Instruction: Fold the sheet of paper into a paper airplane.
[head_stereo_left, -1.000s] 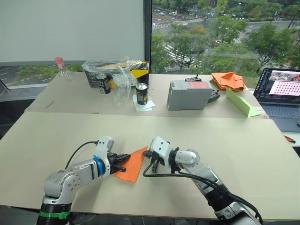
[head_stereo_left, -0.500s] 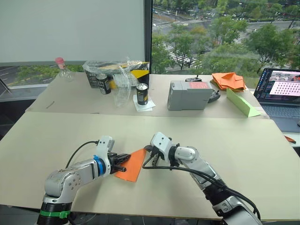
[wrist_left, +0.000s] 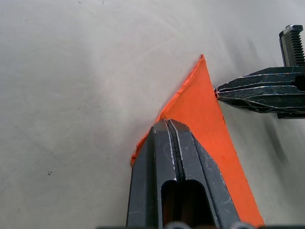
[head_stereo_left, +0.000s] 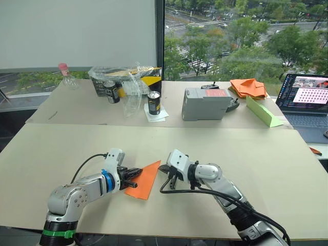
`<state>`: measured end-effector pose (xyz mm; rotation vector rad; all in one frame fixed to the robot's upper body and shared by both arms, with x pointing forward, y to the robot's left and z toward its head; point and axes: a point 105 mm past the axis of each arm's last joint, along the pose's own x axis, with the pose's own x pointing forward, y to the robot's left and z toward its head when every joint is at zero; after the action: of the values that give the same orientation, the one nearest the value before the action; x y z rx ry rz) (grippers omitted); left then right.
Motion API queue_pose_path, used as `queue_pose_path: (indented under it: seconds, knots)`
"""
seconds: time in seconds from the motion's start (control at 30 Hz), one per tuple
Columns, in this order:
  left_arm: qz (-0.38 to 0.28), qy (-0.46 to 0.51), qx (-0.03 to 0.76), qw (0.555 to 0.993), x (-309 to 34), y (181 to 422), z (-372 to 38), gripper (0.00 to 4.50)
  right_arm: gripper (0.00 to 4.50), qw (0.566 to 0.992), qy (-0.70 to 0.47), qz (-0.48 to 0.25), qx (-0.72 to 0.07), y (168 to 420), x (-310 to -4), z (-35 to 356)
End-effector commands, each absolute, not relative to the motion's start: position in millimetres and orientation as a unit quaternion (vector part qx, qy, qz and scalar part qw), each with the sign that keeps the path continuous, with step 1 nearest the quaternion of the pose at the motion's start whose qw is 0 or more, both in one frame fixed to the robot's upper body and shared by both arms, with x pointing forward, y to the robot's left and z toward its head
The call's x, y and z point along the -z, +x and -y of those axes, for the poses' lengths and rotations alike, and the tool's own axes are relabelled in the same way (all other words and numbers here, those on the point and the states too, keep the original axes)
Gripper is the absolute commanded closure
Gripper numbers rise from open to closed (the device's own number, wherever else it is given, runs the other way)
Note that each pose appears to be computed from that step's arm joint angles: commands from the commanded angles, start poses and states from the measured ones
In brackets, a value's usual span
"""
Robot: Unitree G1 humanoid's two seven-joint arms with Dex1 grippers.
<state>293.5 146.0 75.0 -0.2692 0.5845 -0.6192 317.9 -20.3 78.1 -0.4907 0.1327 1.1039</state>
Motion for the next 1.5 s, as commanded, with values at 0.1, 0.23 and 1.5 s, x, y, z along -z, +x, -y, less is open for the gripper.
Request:
queue_pose_path:
  seconds: [0.1,0.23,1.5]
  knots:
    - [-0.328,-0.123,0.277,0.895,-55.2,288.0,-152.2,4.50,4.48,0.829,-0.221,-0.043,-0.512,319.7,-93.2,23.4]
    - [-0.330,-0.124,0.277,0.894,-54.3,287.8,-152.5,4.50,4.48,0.828,-0.204,-0.028,-0.522,315.3,-105.9,17.7]
    - [-0.332,-0.125,0.273,0.894,-55.2,283.1,-154.0,4.50,4.48,0.746,-0.221,-0.113,-0.618,274.0,-57.4,0.6]
